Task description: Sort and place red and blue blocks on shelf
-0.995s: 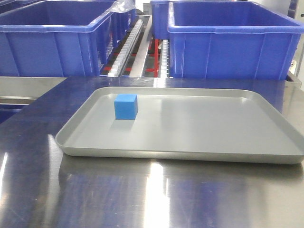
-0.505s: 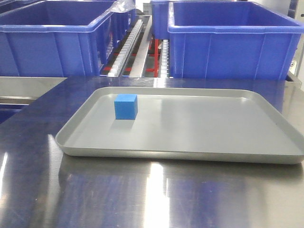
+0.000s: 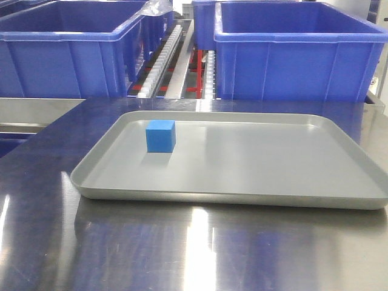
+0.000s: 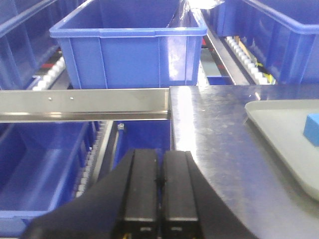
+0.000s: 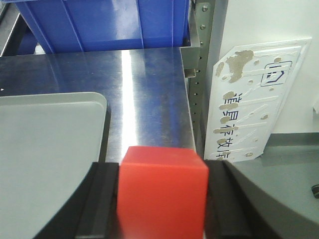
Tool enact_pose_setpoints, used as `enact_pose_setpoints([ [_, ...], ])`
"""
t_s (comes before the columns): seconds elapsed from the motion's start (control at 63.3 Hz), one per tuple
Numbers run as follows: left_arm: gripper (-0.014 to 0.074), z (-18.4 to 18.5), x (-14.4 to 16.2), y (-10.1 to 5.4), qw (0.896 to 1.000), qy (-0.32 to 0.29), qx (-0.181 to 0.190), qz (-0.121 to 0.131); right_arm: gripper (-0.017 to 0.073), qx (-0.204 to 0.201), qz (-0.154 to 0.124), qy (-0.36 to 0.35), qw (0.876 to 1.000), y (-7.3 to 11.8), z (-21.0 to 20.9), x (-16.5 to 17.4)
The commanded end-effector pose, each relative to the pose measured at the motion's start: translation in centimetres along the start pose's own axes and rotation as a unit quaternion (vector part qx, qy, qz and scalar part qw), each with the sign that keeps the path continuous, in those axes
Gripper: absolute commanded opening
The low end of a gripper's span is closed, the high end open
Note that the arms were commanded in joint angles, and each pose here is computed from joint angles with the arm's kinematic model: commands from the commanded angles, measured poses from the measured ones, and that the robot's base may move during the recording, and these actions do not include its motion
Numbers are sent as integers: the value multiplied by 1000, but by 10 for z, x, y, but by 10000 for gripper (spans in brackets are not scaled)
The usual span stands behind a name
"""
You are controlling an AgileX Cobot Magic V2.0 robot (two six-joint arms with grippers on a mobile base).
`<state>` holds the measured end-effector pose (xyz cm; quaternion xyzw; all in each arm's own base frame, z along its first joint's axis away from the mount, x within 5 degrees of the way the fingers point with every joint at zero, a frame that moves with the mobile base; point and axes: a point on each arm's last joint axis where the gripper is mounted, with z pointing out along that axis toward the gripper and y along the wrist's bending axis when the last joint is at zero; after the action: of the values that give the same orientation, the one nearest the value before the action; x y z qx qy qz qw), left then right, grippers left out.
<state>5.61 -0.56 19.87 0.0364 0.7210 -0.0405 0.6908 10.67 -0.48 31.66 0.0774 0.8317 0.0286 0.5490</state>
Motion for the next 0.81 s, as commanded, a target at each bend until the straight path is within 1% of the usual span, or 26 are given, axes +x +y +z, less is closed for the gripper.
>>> enact_pose_setpoints([
  [0.0, 125, 1, -14, -1, 999, -41, 6, 2, 50, -1, -6, -57, 998, 1, -5, -16],
  [0.079, 125, 3, -34, -1, 999, -40, 7, -19, 50, -1, -6, -57, 998, 1, -5, -16],
  [0.158, 125, 11, -56, -2, 1000, -18, 5, -23, 50, -1, -6, -57, 998, 1, -5, -16],
  [0.237, 125, 23, -75, -1, 999, 35, 1, -23, 50, -1, -6, -57, 998, 1, -5, -16],
  [0.284, 125, 33, -87, -1, 997, 72, -2, -22, 50, -1, -6, -57, 998, 1, -5, -16],
  [0.347, 125, 50, -100, -1, 992, 125, -6, -22, 50, -1, -6, -57, 998, 1, -5, -16],
  [0.363, 125, 54, -106, -1, 991, 130, -7, -23, 50, -1, -6, -57, 998, 1, -5, -16],
  [0.379, 125, 59, -106, -1, 989, 149, -8, -22, 50, -1, -6, -57, 998, 1, -5, -16],
  [0.395, 125, 63, -111, -1, 988, 154, -9, -24, 50, -1, -6, -57, 998, 1, -5, -16],
  [0.521, 125, 94, -120, -3, 974, 225, -11, -36, 50, -1, -6, -57, 998, 1, -5, -16],
  [0.584, 125, 105, -123, -4, 968, 244, -8, -51, 50, -1, -6, -57, 998, 1, -5, -16],
  [0.647, 125, 114, -122, -5, 964, 258, -7, -60, 50, -1, -6, -55, 998, 1, -5, -15],
  [0.742, 125, 122, -117, -6, 959, 273, -6, -70, 50, -1, -6, -55, 998, 1, -4, -15],
  [0.789, 125, 124, -116, -6, 958, 279, -6, -70, 50, -1, -6, -55, 998, 1, -4, -15],
])
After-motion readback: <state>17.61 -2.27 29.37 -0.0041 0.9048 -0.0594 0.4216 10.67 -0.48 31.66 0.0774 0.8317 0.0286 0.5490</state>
